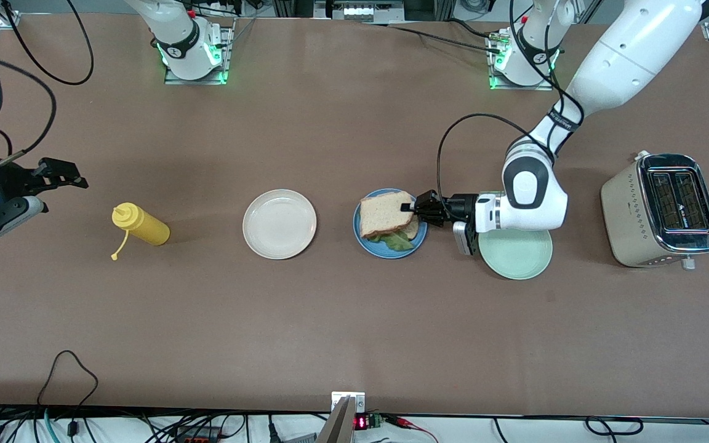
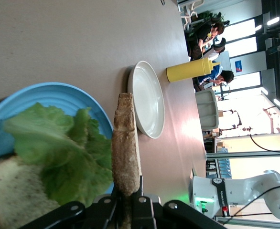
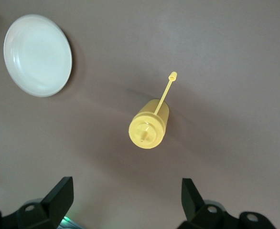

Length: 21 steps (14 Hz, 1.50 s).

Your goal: Make sandwich in blue plate with both arms

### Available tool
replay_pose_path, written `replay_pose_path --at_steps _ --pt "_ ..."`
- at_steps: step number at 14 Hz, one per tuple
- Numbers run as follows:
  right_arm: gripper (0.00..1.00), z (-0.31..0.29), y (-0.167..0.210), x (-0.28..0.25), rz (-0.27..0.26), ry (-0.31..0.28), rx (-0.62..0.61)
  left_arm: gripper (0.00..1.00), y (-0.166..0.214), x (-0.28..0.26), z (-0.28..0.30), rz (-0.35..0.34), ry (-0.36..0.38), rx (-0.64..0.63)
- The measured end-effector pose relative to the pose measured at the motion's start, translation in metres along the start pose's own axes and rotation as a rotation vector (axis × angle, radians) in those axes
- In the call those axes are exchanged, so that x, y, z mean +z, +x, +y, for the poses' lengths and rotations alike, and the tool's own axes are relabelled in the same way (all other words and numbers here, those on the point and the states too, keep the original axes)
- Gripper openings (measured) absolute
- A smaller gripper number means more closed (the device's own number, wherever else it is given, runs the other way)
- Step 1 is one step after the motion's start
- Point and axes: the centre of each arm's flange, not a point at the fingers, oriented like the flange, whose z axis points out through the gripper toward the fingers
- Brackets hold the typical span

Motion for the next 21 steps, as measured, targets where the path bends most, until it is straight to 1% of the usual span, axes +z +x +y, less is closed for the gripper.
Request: replay_pose_path --at_steps 1,2,3,5,8,9,10,11,13,15,16,18,21 --pt "1.0 -0.013 0.002 -0.007 0.008 -0.016 0.051 0.1 -0.002 0.002 -0.004 0.001 -0.001 0.0" --pt "1.0 -0.026 0.003 -0.014 0.016 -0.031 0.096 0.13 -0.003 0.003 -0.007 0.001 0.0 0.005" --pt "1.0 -0.04 0.004 -0.02 0.023 -0.045 0.131 0.19 -0.003 0.003 -0.008 0.002 0.001 0.017" --pt "1.0 -0.065 0.004 -0.031 0.044 -0.064 0.197 0.41 -0.003 -0.001 -0.012 0.008 0.01 0.071" --pt "1.0 -0.083 -0.003 -0.045 0.07 -0.074 0.292 0.71 -0.004 -0.013 -0.018 0.014 0.033 0.114" --pt "1.0 -0.088 -0.006 -0.049 0.077 -0.077 0.319 0.8 -0.005 -0.019 -0.018 0.002 0.053 0.133" --pt "1.0 -0.096 -0.008 -0.052 0.082 -0.08 0.338 0.91 -0.006 -0.029 -0.017 -0.017 0.082 0.158" --pt "1.0 -0.104 -0.01 -0.055 0.088 -0.084 0.35 0.99 -0.006 -0.04 -0.015 -0.039 0.116 0.187" --pt "1.0 -0.115 -0.012 -0.06 0.098 -0.089 0.374 1.0 -0.006 -0.063 -0.008 -0.074 0.179 0.239" --pt "1.0 -0.124 -0.012 -0.063 0.104 -0.095 0.384 1.0 -0.006 -0.08 0.0 -0.107 0.225 0.276" --pt "1.0 -0.127 -0.012 -0.064 0.109 -0.1 0.378 1.0 -0.005 -0.087 0.005 -0.15 0.247 0.288" --pt "1.0 -0.123 -0.013 -0.068 0.125 -0.113 0.382 1.0 -0.002 -0.106 0.016 -0.285 0.319 0.293" --pt "1.0 -0.105 -0.019 -0.076 0.146 -0.114 0.415 1.0 0.015 -0.137 0.047 -0.453 0.436 0.255"
